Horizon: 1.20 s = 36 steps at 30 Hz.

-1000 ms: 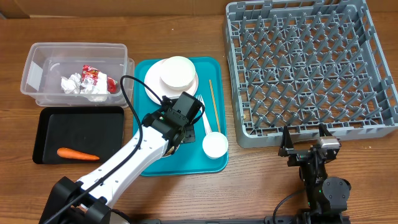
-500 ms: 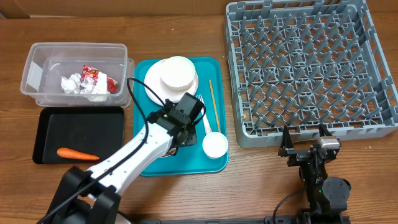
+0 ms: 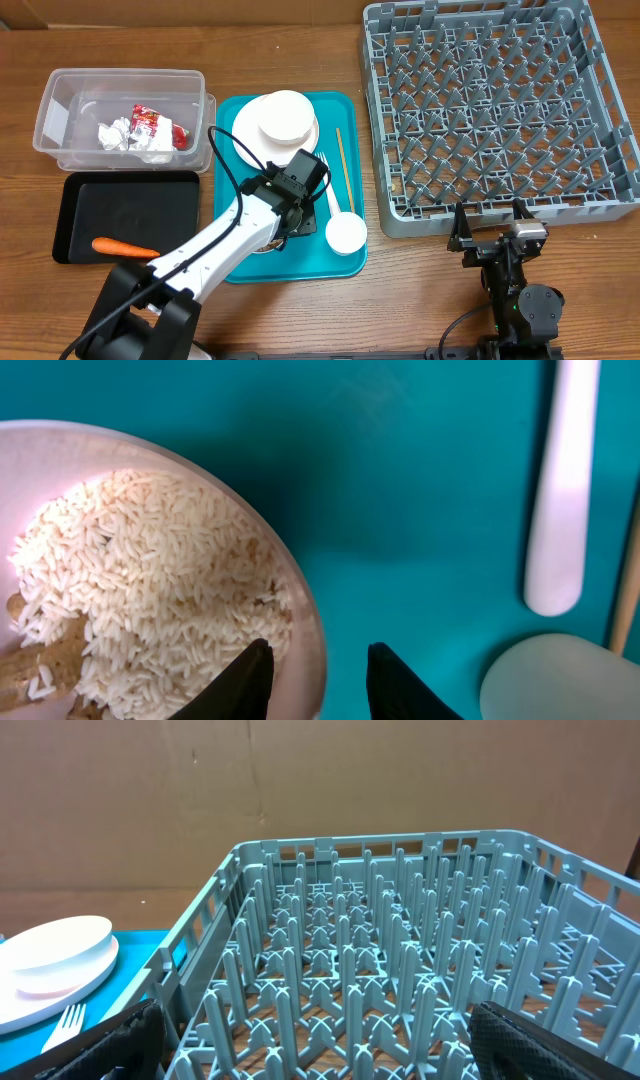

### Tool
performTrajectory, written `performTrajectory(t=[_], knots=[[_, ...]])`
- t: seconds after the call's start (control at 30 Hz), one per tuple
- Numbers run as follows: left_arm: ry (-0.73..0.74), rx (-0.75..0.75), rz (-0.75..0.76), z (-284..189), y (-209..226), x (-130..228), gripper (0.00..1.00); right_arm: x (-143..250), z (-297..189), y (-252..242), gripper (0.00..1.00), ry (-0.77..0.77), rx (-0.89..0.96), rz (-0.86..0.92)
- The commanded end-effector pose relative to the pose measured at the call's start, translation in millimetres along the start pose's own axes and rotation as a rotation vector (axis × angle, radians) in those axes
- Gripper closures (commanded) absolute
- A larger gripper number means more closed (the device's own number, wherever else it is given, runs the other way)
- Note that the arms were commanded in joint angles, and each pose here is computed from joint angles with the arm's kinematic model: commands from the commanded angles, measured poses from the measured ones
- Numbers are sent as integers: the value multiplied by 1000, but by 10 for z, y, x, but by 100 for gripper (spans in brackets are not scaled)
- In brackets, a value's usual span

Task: Sort waste into correct bins and load items into the dishwasher
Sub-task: 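Lower left gripper and pinch the rim of the rice bowl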

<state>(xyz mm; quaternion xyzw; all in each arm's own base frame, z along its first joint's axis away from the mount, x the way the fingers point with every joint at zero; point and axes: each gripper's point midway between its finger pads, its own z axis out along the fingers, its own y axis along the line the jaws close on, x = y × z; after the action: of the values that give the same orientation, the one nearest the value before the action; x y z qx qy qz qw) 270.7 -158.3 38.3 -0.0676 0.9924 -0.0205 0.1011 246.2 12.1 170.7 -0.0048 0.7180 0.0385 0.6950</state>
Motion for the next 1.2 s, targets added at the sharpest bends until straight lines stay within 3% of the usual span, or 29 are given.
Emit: performTrajectory(t=[0.0, 0.67, 1.17], knots=[[32, 12, -42, 64, 22, -24, 69, 6, 0, -8, 0, -9, 2, -1], [24, 45, -51, 88, -2, -100, 69, 6, 0, -8, 0, -9, 2, -1], [23, 46, -53, 88, 1, -105, 78, 6, 0, -8, 0, -9, 2, -1]])
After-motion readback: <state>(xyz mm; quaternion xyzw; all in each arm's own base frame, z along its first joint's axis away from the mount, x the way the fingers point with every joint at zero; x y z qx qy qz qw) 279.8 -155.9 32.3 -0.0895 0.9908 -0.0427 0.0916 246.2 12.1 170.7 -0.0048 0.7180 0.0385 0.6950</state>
